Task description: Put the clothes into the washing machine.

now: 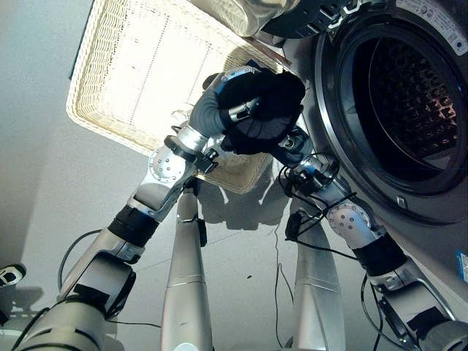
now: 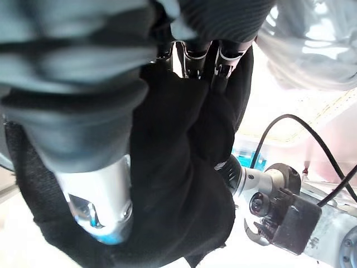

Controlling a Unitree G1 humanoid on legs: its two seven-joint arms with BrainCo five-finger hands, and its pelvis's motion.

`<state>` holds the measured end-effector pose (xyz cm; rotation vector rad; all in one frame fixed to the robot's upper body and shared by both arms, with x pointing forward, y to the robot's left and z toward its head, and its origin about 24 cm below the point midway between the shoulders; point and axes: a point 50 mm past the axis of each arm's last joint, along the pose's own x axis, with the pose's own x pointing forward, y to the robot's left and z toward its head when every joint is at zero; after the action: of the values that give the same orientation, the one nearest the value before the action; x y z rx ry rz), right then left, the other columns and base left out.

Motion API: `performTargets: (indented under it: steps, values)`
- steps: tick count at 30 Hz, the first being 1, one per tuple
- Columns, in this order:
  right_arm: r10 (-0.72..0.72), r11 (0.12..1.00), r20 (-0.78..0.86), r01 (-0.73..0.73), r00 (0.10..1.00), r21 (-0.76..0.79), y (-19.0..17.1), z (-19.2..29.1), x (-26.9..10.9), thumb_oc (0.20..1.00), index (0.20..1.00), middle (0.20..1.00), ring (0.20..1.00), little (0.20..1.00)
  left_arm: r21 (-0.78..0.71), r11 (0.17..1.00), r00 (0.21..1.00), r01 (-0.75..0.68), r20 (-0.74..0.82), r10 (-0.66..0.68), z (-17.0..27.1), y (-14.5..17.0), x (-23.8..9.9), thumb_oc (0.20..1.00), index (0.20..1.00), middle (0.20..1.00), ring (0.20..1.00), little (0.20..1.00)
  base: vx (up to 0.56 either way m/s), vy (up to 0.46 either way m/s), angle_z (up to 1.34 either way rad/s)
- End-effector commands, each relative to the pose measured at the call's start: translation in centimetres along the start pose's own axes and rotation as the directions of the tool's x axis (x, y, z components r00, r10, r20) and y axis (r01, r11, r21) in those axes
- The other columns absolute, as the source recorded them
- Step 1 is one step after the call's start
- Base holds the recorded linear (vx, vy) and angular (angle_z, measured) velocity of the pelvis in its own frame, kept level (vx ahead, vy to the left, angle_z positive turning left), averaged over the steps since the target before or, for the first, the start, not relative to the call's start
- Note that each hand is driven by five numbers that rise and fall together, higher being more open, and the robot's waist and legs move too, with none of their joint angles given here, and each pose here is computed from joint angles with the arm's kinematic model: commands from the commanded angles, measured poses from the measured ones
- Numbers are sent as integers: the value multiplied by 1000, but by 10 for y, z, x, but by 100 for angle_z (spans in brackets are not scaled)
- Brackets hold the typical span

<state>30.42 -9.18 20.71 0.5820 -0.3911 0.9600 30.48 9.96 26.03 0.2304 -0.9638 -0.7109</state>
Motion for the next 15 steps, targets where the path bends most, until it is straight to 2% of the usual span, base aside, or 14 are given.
performTargets:
  steps: [1, 15]
  values:
    - [234, 972, 196, -234, 952, -28, 39, 34, 14, 200, 200, 200, 200, 200, 20, 985, 978, 172, 115, -174, 22, -27, 8, 200, 200, 200, 200, 200, 0, 0, 0]
    - [242, 970, 205, -239, 949, -39, 41, 35, 10, 200, 200, 200, 200, 200, 51, 984, 977, 169, 122, -174, 24, -28, 5, 200, 200, 200, 200, 200, 0, 0, 0]
